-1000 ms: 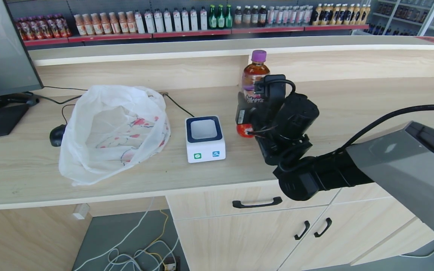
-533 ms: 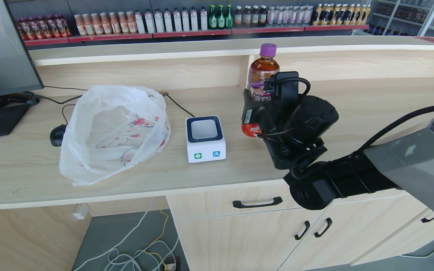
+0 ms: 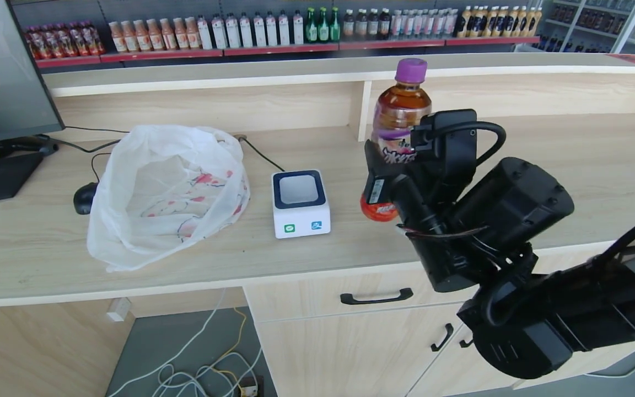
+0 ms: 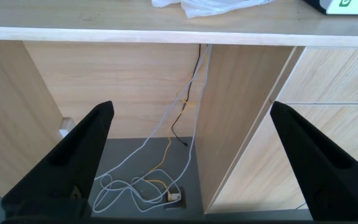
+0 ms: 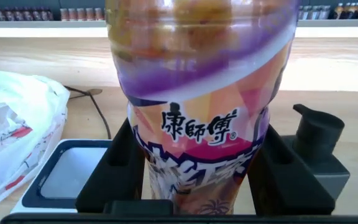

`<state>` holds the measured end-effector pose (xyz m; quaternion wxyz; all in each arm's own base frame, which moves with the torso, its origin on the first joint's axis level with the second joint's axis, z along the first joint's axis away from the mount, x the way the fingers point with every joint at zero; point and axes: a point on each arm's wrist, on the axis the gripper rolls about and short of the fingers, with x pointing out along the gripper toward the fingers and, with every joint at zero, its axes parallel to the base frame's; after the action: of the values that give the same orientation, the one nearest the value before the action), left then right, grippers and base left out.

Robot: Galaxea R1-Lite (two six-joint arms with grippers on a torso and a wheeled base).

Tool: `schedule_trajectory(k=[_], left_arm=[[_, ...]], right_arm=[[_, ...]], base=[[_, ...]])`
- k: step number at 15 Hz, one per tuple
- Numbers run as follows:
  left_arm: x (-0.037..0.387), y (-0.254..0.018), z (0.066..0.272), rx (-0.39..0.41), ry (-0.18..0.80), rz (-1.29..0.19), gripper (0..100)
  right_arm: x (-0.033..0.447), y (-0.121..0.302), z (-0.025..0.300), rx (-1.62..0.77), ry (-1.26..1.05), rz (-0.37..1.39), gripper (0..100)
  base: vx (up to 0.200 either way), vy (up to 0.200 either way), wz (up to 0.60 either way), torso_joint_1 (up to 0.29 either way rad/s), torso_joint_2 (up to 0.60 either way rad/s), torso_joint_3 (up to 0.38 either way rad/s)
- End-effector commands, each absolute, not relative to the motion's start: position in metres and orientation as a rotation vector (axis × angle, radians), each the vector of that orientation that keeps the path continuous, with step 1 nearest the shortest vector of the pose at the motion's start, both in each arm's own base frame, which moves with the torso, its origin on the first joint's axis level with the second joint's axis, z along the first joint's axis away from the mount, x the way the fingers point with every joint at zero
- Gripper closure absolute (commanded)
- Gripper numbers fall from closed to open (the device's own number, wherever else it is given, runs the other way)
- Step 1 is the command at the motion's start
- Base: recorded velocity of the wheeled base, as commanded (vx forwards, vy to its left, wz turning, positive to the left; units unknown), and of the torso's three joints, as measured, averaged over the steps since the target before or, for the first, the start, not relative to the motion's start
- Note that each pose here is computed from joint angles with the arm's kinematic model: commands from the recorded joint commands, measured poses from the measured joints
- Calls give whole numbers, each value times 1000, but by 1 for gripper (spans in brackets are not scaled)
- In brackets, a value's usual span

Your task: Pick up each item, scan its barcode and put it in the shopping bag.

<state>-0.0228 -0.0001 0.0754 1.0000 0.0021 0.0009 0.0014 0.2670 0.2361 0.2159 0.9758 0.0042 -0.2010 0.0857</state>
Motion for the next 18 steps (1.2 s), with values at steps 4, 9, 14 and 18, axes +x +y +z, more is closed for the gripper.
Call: schedule_trajectory(k=[4,9,14,18], left_arm=[[-23,0,75,5,2,3,0],[-23,0,75,5,2,2,0],[-23,0,75,5,2,3,0],[-23,0,75,5,2,3,0]], right_arm=[[210,222,199,-36,-350,234,100],[175,217,187,-68,-291,297,100],[134,210,174,-109,-236,381,100],[117,218,172,-107,-229,434,100]], base=[[0,0,0,0,0,0],[0,0,0,0,0,0],[0,0,0,0,0,0],[0,0,0,0,0,0]])
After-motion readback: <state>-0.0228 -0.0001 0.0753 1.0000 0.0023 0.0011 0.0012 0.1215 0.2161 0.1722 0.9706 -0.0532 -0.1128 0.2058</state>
